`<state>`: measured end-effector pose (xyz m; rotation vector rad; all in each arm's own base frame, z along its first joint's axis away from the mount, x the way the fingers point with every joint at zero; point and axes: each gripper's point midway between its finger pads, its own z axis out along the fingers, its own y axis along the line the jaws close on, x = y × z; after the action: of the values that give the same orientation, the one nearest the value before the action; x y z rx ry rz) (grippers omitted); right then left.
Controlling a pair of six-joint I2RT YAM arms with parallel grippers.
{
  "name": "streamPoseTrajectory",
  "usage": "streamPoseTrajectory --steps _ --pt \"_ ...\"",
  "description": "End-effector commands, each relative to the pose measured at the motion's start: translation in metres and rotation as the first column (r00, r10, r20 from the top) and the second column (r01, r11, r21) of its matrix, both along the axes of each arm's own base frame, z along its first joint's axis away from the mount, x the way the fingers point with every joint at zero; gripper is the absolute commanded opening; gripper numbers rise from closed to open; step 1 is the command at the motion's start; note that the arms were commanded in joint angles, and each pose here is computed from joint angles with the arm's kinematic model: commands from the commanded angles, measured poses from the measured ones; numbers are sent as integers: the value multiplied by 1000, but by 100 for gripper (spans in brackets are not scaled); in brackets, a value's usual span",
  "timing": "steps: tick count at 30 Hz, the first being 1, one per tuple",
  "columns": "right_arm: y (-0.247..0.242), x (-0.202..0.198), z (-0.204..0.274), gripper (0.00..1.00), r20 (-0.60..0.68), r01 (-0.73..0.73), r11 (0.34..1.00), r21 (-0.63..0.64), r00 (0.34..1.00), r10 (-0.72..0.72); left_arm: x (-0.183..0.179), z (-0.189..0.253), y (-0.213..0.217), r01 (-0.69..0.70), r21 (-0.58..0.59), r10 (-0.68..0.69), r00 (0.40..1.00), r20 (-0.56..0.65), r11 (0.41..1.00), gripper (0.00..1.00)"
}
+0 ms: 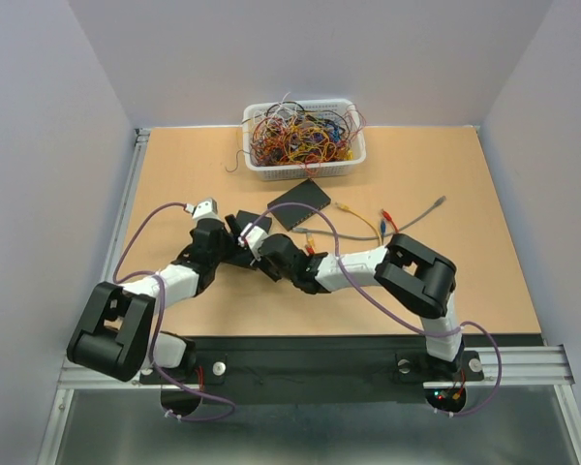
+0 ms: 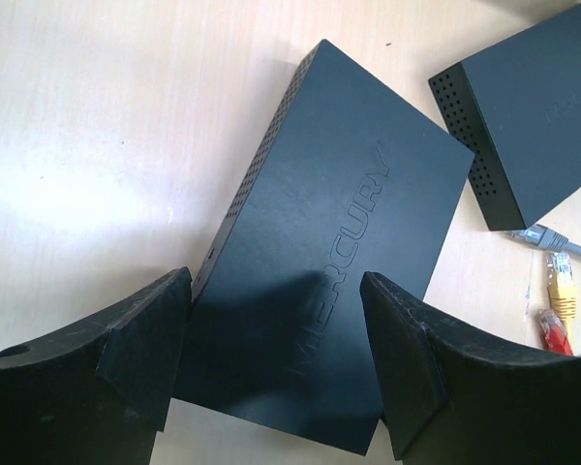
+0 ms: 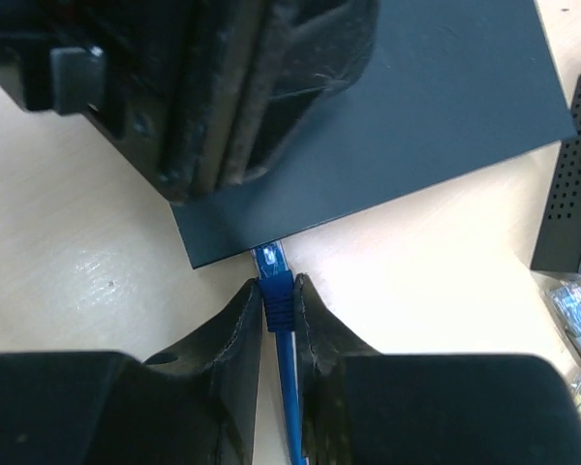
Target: Insert the plug into the switch port
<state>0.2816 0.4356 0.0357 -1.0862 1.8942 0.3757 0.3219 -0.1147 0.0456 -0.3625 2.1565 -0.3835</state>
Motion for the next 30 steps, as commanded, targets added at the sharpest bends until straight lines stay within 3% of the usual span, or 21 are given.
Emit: streamPoseTrajectory --steps 1,3,11,14,23,30 --pt "35 20 79 9 136 16 943 333 989 -65 -82 -28 -64 215 -224 -275 919 -282 950 82" --pt "25 19 71 13 114 49 948 315 990 -89 -74 -29 -54 185 -184 -231 933 -276 965 83" --pt "-12 -3 67 52 43 102 946 308 992 -121 -53 -26 -25 95 -113 -122 958 -260 989 84" --pt "-24 -10 74 60 20 121 946 301 991 -134 -41 -20 -19 69 -78 -86 965 -249 995 85" --pt "-50 3 87 66 7 276 917 289 957 -290 0 -3 -10 38 -1 -38 978 -205 999 85" --pt "-48 22 48 54 -82 382 902 204 924 -373 32 6 -19 81 22 -76 983 -167 996 85"
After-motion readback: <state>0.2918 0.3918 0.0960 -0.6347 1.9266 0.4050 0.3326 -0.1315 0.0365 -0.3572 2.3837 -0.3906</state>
